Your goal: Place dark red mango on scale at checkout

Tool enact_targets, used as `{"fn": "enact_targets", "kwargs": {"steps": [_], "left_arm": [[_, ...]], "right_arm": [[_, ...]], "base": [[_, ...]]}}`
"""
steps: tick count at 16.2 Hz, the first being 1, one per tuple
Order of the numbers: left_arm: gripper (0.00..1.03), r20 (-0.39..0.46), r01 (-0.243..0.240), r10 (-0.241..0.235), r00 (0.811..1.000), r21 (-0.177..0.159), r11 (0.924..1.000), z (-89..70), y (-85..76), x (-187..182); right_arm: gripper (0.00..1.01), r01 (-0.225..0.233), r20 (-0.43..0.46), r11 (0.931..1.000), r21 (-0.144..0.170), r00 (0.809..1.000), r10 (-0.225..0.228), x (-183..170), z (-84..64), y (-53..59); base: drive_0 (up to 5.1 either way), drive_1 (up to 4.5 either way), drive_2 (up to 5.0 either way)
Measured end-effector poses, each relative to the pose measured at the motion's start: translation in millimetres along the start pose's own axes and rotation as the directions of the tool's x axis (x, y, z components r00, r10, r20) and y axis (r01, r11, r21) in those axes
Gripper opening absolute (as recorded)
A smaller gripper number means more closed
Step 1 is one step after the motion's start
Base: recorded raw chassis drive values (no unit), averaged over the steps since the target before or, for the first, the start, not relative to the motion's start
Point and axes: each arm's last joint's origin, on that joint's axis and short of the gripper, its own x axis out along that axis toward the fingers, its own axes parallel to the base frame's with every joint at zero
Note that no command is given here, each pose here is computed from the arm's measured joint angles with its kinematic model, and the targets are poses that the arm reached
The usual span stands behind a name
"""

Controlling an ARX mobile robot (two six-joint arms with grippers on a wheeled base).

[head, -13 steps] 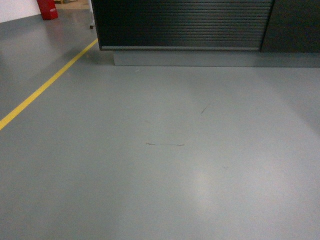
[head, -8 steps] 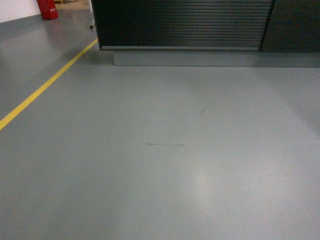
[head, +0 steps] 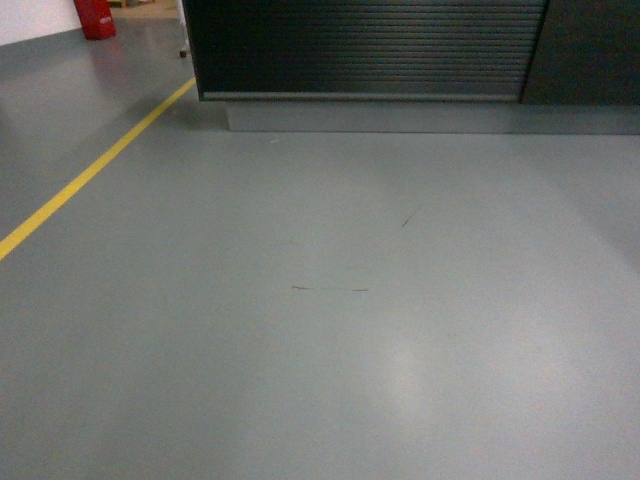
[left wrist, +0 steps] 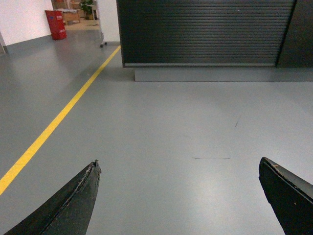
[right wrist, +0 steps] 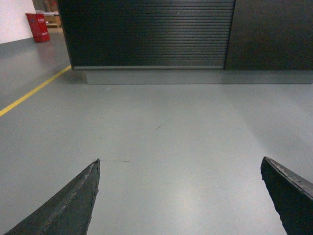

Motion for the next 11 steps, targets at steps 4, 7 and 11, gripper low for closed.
{"fn": "enact_targets", "kwargs": {"steps": [4, 7, 11], "left_arm": [[0.98, 0.0, 0.0, 0.0, 1.0, 0.0, 1.0, 0.0, 0.0, 0.0], [0.98, 0.0, 0.0, 0.0, 1.0, 0.0, 1.0, 0.0, 0.0, 0.0], [0.98, 0.0, 0.0, 0.0, 1.0, 0.0, 1.0, 0.0, 0.0, 0.0]], "right_arm": [[0.98, 0.0, 0.0, 1.0, 0.0, 1.0, 0.0, 0.0, 0.0, 0.0], [0.98, 0.0, 0.0, 1.0, 0.0, 1.0, 0.0, 0.0, 0.0, 0.0], [0.98, 0.0, 0.001, 1.0, 0.0, 1.0, 0.0, 0.0, 0.1, 0.0]], "base": [[0.0, 0.0, 0.0], [0.0, 0.0, 0.0], [0.0, 0.0, 0.0]]}}
